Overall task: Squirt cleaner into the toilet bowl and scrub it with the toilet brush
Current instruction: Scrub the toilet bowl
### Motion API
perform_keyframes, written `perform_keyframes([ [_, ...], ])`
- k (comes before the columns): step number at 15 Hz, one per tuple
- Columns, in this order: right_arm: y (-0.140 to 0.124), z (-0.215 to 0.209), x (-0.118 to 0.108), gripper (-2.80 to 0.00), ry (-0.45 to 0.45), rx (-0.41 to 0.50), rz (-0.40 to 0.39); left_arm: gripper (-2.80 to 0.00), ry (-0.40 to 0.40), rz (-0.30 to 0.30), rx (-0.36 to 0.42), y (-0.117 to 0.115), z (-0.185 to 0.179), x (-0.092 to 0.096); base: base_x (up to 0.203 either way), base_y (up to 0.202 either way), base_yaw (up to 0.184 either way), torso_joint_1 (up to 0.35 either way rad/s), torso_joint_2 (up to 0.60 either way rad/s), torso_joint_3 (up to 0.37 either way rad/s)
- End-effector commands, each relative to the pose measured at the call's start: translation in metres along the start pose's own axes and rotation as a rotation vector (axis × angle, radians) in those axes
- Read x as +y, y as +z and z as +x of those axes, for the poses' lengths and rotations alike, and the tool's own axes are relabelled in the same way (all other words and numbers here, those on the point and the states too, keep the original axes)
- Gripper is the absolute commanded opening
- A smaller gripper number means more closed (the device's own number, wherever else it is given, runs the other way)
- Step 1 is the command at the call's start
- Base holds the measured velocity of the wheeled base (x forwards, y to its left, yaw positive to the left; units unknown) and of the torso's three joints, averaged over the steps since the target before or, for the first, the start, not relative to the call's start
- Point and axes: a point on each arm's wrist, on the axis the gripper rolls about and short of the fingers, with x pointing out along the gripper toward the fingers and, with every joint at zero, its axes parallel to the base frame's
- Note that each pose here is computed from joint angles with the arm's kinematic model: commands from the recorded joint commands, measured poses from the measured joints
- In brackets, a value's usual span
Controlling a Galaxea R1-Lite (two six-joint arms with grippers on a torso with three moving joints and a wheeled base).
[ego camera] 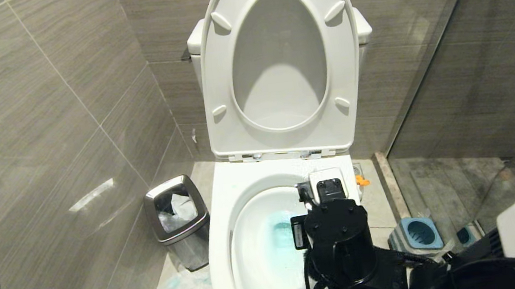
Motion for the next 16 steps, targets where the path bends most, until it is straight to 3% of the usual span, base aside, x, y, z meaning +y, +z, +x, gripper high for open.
perform_keyframes([
  [1,0.005,0.016,-0.015,-2.8,-0.068,-0.007,0.017,-2.8,0.001,0.0,0.0,0.0,0.0,0.0,0.0,0.0,0.0,0.0,0.0,0.0],
  [3,0.009,0.031,-0.027,-2.8,-0.117,-0.01,0.026,-2.8,-0.001,0.0,0.0,0.0,0.0,0.0,0.0,0.0,0.0,0.0,0.0,0.0],
  [6,0.016,0.047,-0.027,-2.8,-0.13,-0.027,0.056,-2.8,0.001,0.0,0.0,0.0,0.0,0.0,0.0,0.0,0.0,0.0,0.0,0.0],
  [12,0.022,0.092,-0.001,-2.8,-0.127,-0.076,0.086,-2.8,-0.001,0.0,0.0,0.0,0.0,0.0,0.0,0.0,0.0,0.0,0.0,0.0],
  [16,0.012,0.112,0.017,-2.8,-0.12,-0.088,0.083,-2.8,0.001,0.0,0.0,0.0,0.0,0.0,0.0,0.0,0.0,0.0,0.0,0.0],
])
